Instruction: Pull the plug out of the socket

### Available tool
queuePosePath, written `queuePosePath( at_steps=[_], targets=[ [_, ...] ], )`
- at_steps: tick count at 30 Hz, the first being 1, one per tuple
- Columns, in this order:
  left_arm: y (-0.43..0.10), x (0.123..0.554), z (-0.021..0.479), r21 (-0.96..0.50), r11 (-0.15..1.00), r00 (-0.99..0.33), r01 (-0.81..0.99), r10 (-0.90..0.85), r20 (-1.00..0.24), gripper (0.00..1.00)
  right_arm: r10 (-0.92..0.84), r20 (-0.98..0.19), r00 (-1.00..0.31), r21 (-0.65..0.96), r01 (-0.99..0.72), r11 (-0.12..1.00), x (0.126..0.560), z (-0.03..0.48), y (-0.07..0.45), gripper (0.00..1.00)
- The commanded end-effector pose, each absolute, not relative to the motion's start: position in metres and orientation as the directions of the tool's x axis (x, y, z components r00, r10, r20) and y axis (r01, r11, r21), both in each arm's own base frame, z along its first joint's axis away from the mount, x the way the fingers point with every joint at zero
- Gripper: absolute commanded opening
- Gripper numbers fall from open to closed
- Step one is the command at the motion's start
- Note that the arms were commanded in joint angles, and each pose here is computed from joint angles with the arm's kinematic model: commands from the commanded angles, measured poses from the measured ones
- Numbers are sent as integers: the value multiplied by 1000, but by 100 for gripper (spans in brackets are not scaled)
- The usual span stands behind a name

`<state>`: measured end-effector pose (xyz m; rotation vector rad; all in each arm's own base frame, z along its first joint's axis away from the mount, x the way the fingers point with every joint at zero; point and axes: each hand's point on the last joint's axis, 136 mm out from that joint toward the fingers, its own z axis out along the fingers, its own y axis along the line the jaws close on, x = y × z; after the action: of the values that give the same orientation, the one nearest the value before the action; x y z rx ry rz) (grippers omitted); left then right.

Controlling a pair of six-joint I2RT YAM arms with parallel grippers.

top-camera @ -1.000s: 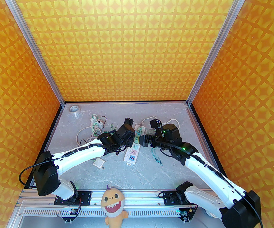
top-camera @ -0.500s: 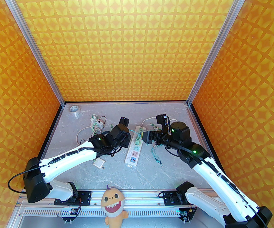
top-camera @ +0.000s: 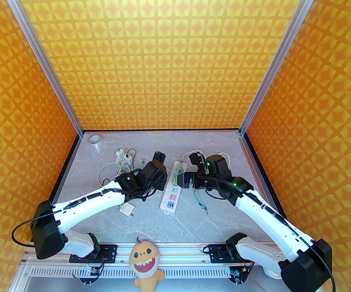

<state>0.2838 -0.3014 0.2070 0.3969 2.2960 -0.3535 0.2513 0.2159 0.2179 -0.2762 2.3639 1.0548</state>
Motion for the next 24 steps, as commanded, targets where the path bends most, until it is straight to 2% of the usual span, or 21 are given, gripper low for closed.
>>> queuePosePath(
  at_steps=[1,4,6,13,17,24],
  targets=[
    [-297,284,206,-119,915,-656,386,181,-732,14,14,-621,-783,621,-482,617,240,249,220,81],
    [-295,282,213,-125,914,-652,386,175,-738,14,57,-693,-719,562,-489,667,244,269,206,83],
    [-292,281,218,-128,912,-644,389,170,-746,14,73,-728,-682,554,-522,648,240,287,205,83],
    [-285,280,219,-126,917,-645,379,164,-746,14,126,-753,-645,565,-538,625,243,316,206,86],
    [-282,278,218,-130,916,-644,378,160,-748,14,109,-696,-710,596,-487,638,251,292,211,87],
    [-281,277,214,-129,917,-647,376,161,-745,14,57,-487,-872,698,-348,626,240,214,224,86]
  ],
)
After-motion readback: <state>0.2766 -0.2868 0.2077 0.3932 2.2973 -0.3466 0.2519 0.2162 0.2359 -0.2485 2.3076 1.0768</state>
